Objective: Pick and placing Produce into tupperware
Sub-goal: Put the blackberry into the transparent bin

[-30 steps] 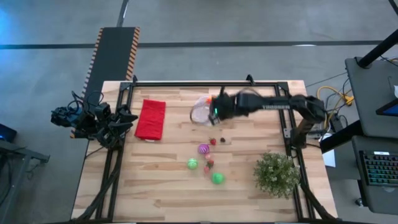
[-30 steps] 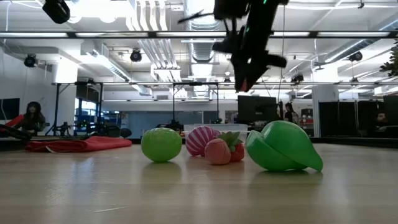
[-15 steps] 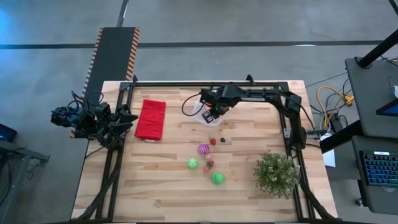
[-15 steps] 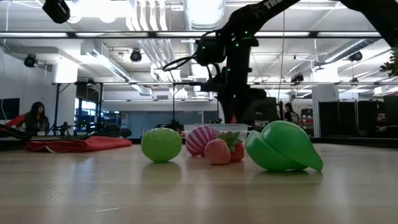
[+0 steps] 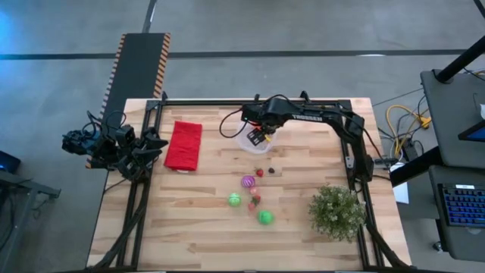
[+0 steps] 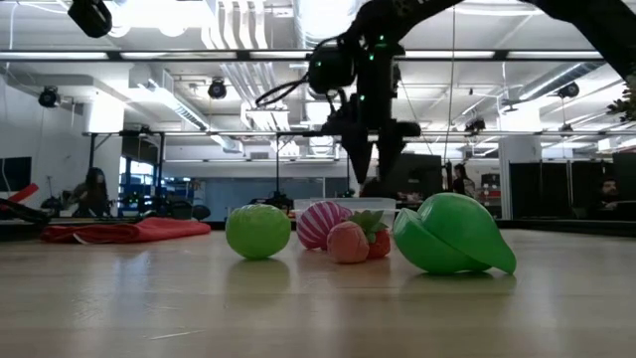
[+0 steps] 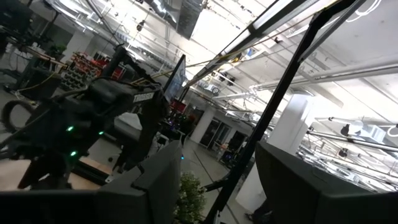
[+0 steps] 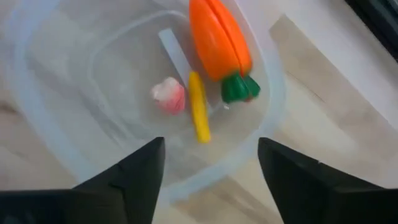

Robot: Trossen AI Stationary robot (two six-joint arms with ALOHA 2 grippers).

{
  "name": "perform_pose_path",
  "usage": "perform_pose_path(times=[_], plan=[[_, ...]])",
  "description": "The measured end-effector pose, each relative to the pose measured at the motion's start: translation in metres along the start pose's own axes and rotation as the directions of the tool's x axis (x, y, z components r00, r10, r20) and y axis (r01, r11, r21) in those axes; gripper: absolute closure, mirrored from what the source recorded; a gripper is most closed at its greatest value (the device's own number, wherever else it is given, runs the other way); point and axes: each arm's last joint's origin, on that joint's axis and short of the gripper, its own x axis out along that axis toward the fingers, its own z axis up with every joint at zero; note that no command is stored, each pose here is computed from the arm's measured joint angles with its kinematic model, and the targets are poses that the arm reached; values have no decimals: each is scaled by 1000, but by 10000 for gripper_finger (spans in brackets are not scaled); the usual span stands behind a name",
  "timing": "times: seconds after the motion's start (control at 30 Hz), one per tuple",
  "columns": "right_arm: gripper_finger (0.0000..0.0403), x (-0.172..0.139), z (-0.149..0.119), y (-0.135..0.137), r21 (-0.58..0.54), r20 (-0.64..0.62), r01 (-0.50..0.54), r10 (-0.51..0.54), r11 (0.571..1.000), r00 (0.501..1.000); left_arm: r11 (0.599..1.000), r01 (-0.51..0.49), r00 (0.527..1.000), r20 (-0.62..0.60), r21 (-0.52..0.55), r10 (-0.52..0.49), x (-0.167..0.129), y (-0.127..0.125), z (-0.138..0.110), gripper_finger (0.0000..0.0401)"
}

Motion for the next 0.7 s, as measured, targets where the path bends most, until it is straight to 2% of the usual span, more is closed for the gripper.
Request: perform_pose_path(times=[0.1,0.17,0.27,0.33,0.4,0.53,0.7], plan=[[136,-22,-13,5,-62,-10,-34,34,997,999,1000,0,1000,0,0,0,0,0,0,209],[131,-31,-30,10,-129,-77,-58,48,990,996,1000,0,1000,0,0,0,0,0,0,209],[129,-21,-58,18,-210,-254,-70,15,975,967,1000,0,1000,0,0,0,0,0,0,209],[131,-13,-75,29,-244,-317,-100,18,965,948,1000,0,1000,0,0,0,0,0,0,209],[136,-9,-86,41,-269,-306,-116,29,956,952,1000,-1,1000,0,0,1,0,0,0,209],[147,-2,-92,62,-215,-263,-196,137,957,955,1000,0,1000,0,-1,0,0,0,0,209],[158,16,-93,69,-214,-240,-138,85,967,967,1000,1,1000,3,-10,0,0,0,0,209]])
